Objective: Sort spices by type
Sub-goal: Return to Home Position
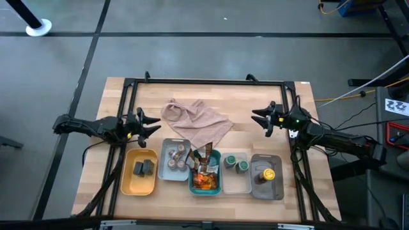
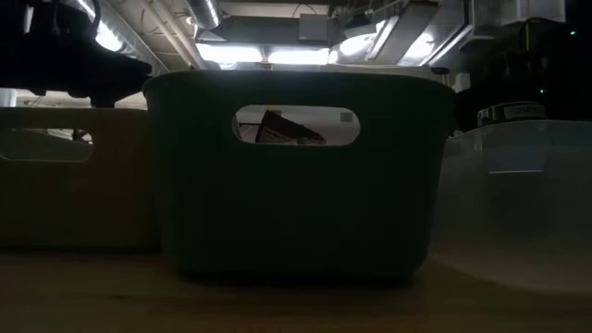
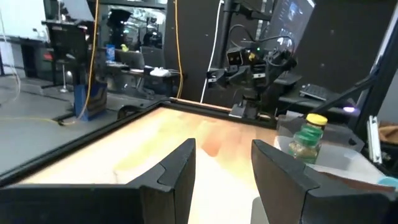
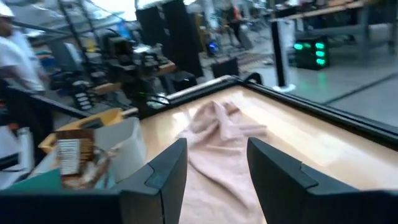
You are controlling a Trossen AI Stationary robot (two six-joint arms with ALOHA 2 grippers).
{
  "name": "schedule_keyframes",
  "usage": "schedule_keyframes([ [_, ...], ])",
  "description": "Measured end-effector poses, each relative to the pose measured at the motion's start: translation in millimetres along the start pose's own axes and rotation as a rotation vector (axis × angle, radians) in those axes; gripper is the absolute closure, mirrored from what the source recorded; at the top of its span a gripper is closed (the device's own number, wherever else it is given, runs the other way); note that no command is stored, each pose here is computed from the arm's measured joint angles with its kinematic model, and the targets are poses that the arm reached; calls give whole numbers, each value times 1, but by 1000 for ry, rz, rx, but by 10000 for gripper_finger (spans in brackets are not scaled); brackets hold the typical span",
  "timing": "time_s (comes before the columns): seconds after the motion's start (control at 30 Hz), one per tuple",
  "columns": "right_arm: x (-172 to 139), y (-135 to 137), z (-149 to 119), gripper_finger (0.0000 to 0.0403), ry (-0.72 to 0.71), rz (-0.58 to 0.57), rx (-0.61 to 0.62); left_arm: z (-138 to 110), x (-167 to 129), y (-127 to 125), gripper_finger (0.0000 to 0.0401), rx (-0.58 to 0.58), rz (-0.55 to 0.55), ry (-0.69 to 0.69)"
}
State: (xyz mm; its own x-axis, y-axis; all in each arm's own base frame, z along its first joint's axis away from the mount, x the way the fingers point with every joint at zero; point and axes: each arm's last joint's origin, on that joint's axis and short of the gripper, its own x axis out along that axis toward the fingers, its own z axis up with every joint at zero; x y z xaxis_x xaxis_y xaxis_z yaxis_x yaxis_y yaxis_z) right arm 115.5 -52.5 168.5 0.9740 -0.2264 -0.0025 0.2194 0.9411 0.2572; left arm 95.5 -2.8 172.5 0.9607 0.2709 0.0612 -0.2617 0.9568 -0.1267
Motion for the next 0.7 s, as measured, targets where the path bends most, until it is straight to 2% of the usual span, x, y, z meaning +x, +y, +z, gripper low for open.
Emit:
schedule_keyframes([
  [0.17, -4, 4, 6, 235, -52, 75, -24, 0, 0, 0, 260, 36, 0, 1],
  [0.43, -13, 6, 12, 235, -130, 4, -117, 0, 0, 0, 260, -2, 0, 1],
  [0.7, -25, 12, 23, 235, -268, 18, -206, 0, 0, 0, 260, -5, 0, 2],
])
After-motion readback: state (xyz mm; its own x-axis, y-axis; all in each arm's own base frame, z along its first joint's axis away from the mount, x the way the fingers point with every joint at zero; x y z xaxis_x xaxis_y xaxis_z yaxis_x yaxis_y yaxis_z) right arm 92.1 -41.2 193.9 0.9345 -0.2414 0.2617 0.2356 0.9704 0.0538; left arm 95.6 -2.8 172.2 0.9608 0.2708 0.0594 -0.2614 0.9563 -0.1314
